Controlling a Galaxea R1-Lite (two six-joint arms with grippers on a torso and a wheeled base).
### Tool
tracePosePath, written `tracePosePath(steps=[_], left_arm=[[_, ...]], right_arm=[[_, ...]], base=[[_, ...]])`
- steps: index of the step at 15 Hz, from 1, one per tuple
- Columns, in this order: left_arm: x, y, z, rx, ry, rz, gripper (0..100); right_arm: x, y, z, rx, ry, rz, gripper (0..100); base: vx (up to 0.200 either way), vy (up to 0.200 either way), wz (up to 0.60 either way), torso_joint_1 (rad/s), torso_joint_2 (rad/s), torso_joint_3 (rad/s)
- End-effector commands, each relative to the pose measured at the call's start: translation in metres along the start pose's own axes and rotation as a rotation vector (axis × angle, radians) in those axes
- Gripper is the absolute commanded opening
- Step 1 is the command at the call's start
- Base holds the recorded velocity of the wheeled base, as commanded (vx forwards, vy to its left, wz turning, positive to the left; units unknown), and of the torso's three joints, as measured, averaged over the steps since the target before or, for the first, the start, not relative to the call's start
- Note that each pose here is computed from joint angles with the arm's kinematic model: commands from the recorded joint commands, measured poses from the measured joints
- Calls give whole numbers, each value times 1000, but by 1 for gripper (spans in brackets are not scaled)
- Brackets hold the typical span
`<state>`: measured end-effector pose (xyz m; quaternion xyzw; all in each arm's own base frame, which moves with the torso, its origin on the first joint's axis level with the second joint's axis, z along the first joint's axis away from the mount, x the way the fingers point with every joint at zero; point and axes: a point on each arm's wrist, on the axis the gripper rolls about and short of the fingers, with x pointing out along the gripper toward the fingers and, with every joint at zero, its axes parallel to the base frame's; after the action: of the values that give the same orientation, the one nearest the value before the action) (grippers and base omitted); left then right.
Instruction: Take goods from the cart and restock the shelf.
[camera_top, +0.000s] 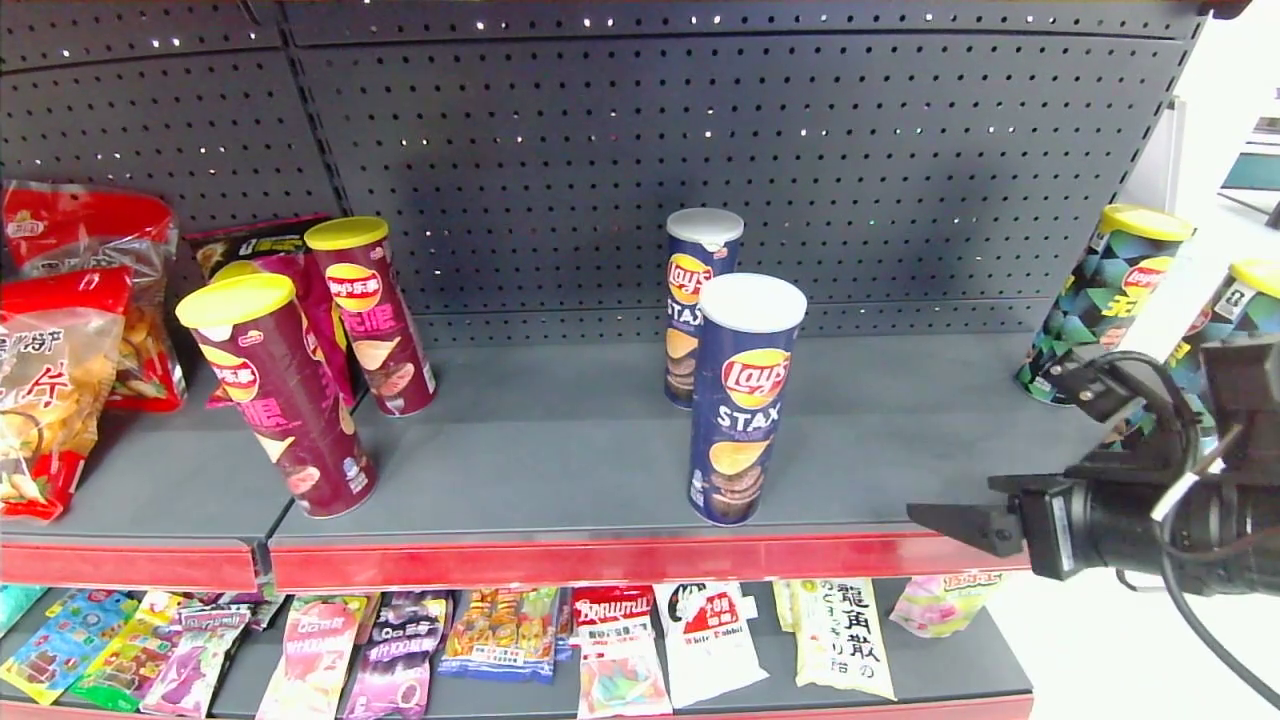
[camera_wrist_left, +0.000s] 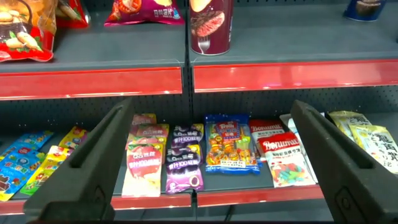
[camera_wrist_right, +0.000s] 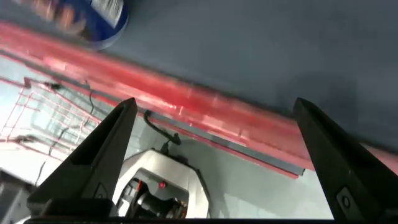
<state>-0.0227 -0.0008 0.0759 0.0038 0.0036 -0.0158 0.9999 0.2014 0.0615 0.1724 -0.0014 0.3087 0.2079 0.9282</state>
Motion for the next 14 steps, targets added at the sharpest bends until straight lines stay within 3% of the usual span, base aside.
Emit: tracePosePath(steps=[1,8,14], left_arm=[[0,0,0,0,0,1,100],[0,0,0,0,0,1,100],[0,0,0,0,0,1,100]], right_arm=[[29,4,10,-5,48,13,100],[67,16,30,-38,65,21,100],[93,20,33,-52,100,11,100]], base=[[0,0,0,0,0,0],[0,0,0,0,0,0],[0,0,0,0,0,0]])
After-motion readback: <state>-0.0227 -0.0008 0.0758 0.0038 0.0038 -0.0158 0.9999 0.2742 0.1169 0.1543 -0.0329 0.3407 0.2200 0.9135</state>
